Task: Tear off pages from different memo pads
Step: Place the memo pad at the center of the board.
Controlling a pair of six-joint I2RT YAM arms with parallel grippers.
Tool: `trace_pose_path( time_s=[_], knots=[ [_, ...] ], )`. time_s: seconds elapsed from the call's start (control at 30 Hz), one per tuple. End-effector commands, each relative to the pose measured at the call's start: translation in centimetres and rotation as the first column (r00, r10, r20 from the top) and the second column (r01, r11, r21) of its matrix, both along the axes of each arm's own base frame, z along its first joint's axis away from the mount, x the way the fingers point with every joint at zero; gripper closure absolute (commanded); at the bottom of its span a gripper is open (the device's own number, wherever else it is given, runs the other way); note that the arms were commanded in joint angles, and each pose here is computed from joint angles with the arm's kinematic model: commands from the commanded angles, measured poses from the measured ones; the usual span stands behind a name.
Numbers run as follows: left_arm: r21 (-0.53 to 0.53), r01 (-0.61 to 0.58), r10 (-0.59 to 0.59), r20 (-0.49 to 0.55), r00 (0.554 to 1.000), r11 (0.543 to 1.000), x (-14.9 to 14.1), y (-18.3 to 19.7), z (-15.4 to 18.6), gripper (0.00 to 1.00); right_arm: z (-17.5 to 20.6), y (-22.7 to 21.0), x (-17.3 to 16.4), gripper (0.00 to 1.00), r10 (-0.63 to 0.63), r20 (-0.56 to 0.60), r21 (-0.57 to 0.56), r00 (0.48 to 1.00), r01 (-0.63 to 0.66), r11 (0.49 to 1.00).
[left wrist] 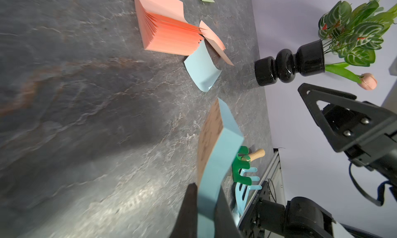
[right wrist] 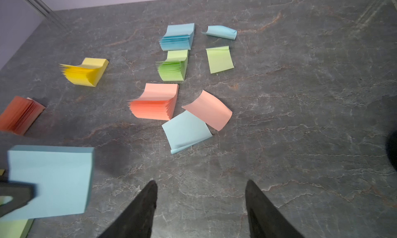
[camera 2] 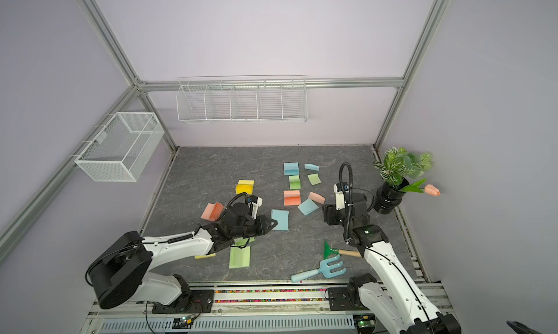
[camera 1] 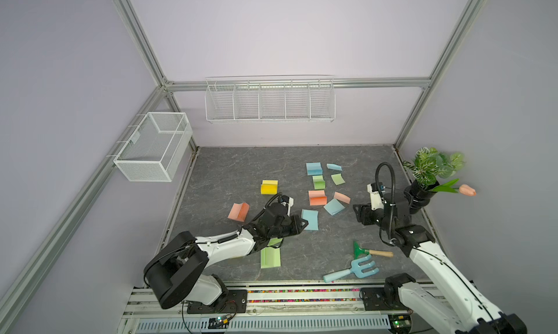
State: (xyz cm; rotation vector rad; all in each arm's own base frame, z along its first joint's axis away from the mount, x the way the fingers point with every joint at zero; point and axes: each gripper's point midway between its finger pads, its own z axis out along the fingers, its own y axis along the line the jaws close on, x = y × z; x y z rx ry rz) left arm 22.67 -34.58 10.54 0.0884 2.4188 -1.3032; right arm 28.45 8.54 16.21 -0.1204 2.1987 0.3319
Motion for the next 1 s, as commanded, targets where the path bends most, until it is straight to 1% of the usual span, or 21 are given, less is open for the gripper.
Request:
trace_pose_path(
  time_s=[0.0,0.07,0.17,0.3,0.4,0.53,0.63,0.67,0.77,0.83,0.9,0.97],
  knots=[
    [-0.120,0.035,-0.039,-0.033,0.999,0.992,0.8,-3.0,1.3,1.00,0.8,0.5,-0.1,0.32,0.002,0.053,0.050,0.999,-0.005,0.999],
    [-0.117,0.043,-0.052,-0.072,0.996,0.992,1.1,-4.0,0.0,1.00,1.1,0.7,-0.3,0.31,0.009,0.071,0.067,0.997,-0.014,0.998],
    [-0.095,0.029,-0.039,-0.109,0.993,0.995,1.8,-4.7,-1.9,1.00,1.4,0.9,-0.7,0.29,0.017,0.092,0.089,0.996,-0.025,0.996],
    [-0.023,-0.017,0.014,-0.130,0.991,1.000,3.1,-4.1,-4.1,1.00,1.9,0.9,-1.4,0.27,0.021,0.131,0.112,0.991,-0.036,0.993],
    [0.009,-0.033,0.034,-0.150,0.988,0.999,3.8,-3.8,-5.4,1.00,2.3,0.8,-1.9,0.25,0.015,0.169,0.128,0.985,-0.037,0.991],
    [0.050,-0.062,0.070,-0.157,0.985,0.997,4.6,-3.4,-6.6,1.00,2.9,0.6,-2.5,0.23,0.004,0.216,0.148,0.976,-0.037,0.988],
    [0.104,-0.080,0.096,-0.156,0.983,0.991,4.8,-2.7,-7.3,1.00,3.6,0.5,-2.8,0.21,0.000,0.248,0.161,0.969,-0.041,0.986],
    [0.117,-0.088,0.106,-0.156,0.982,0.989,4.9,-2.4,-7.5,0.98,3.8,0.5,-2.9,0.21,-0.002,0.256,0.164,0.967,-0.042,0.986],
    [0.154,-0.096,0.119,-0.150,0.982,0.983,4.7,-1.8,-7.7,0.78,4.4,0.5,-3.2,0.20,-0.004,0.276,0.175,0.961,-0.046,0.984],
    [0.190,-0.107,0.134,-0.136,0.982,0.976,4.8,-1.1,-7.5,0.63,4.6,0.5,-3.3,0.18,-0.006,0.287,0.185,0.958,-0.049,0.981],
    [0.231,-0.118,0.147,-0.115,0.982,0.966,4.8,-0.3,-7.2,0.53,4.8,0.5,-3.4,0.17,-0.006,0.297,0.191,0.955,-0.053,0.980],
    [0.268,-0.133,0.159,-0.077,0.984,0.954,4.9,0.6,-6.1,0.46,5.0,0.5,-3.5,0.14,-0.012,0.301,0.199,0.953,-0.051,0.979]
  ],
)
